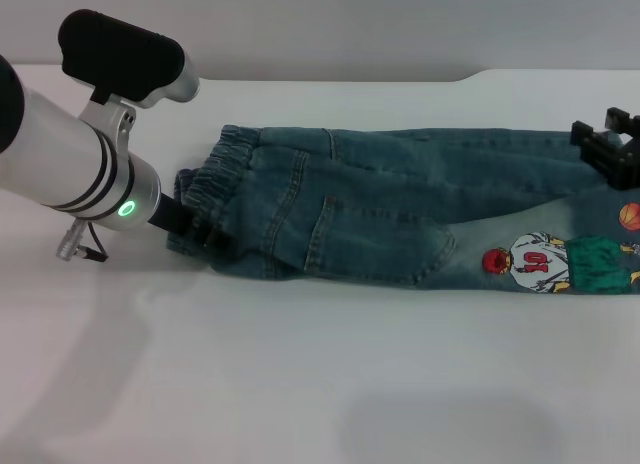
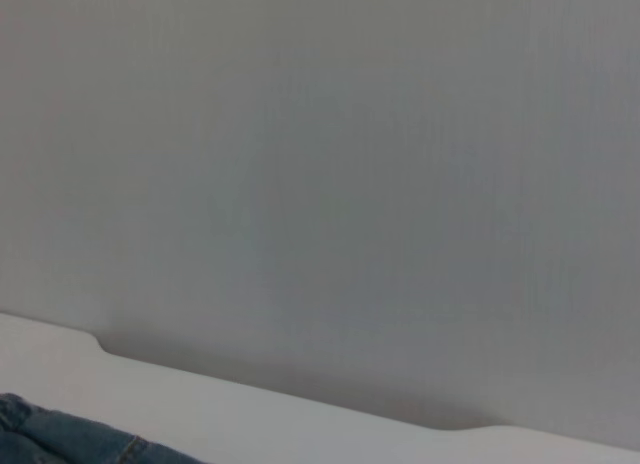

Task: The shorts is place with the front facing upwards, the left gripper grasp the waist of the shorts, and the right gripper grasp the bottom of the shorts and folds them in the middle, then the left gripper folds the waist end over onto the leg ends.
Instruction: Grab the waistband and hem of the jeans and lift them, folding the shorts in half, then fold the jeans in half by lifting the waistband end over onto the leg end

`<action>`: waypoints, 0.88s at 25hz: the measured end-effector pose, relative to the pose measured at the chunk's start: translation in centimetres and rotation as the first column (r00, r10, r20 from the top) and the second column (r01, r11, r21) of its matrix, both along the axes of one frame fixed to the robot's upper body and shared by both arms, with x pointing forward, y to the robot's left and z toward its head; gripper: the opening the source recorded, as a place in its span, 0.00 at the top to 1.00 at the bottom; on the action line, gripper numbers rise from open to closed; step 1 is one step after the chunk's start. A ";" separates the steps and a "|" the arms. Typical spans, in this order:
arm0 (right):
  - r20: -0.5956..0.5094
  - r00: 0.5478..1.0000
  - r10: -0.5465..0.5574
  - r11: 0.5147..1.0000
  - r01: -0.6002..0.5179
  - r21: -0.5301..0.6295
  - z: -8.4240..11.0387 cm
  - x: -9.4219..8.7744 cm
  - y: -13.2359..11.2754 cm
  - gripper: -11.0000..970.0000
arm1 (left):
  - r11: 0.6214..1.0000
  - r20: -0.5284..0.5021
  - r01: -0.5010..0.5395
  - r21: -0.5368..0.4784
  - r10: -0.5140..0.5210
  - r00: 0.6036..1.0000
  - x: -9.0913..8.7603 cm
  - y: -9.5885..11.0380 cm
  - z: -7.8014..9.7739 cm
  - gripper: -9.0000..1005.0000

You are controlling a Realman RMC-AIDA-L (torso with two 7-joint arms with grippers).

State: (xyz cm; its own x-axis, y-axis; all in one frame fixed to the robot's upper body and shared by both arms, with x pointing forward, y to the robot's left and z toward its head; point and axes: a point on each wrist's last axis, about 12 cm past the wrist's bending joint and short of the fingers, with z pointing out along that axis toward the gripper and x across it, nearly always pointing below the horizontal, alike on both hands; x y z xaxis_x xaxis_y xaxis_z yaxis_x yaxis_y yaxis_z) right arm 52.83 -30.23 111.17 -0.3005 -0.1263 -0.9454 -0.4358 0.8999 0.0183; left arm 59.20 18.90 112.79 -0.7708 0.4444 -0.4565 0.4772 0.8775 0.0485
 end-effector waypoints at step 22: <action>0.017 1.000 -0.013 1.000 0.013 0.005 0.7 -0.5 -0.3 0.54 | 1.000 0.032 0.004 -0.006 -0.003 0.999 -0.2 0.3 0.8 0.83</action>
